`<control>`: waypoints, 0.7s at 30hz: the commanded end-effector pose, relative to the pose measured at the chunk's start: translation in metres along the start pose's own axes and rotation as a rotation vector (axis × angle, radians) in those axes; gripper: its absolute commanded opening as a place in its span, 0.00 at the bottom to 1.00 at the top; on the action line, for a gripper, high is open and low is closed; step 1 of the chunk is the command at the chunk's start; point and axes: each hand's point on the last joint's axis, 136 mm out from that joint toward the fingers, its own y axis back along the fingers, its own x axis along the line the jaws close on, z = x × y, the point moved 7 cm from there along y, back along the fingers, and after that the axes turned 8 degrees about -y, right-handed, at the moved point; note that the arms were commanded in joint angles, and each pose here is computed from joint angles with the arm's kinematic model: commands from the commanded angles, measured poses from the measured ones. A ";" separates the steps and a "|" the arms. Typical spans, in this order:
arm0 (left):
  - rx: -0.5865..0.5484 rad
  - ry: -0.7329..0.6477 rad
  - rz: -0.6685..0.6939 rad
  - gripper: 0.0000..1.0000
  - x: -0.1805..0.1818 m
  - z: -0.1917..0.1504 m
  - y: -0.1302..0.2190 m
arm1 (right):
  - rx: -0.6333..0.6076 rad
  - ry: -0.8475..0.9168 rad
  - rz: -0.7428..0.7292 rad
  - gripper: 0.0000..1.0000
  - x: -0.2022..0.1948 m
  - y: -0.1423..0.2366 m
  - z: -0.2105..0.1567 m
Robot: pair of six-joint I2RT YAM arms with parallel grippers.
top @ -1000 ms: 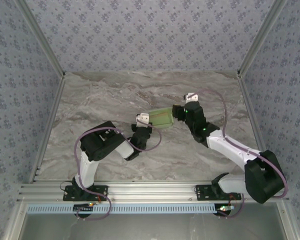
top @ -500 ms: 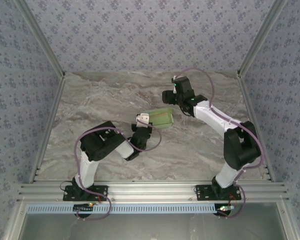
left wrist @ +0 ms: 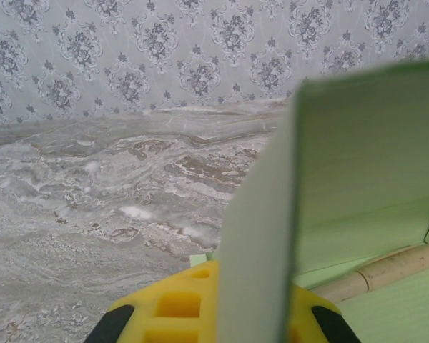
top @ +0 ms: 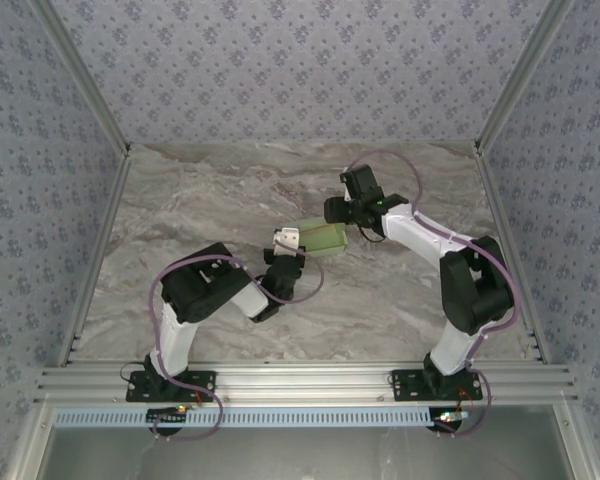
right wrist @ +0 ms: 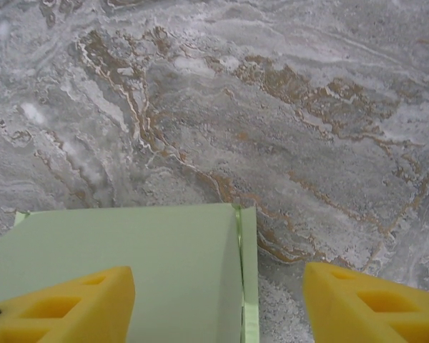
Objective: Fold the paper box
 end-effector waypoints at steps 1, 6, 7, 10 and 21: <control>0.059 -0.076 0.005 0.04 0.001 -0.015 0.005 | 0.028 -0.012 -0.002 0.65 -0.001 -0.001 -0.010; 0.053 -0.066 -0.002 0.11 0.002 -0.008 0.011 | 0.025 -0.010 -0.005 0.65 0.001 -0.001 -0.010; 0.054 -0.061 -0.003 0.13 0.002 -0.006 0.013 | 0.027 -0.010 -0.006 0.65 0.000 -0.002 -0.011; 0.065 -0.050 -0.010 0.18 0.003 -0.006 0.017 | 0.028 -0.008 -0.008 0.65 0.001 -0.002 -0.012; 0.098 -0.021 -0.039 0.42 0.008 0.002 0.032 | 0.026 0.000 -0.025 0.64 0.001 -0.003 -0.013</control>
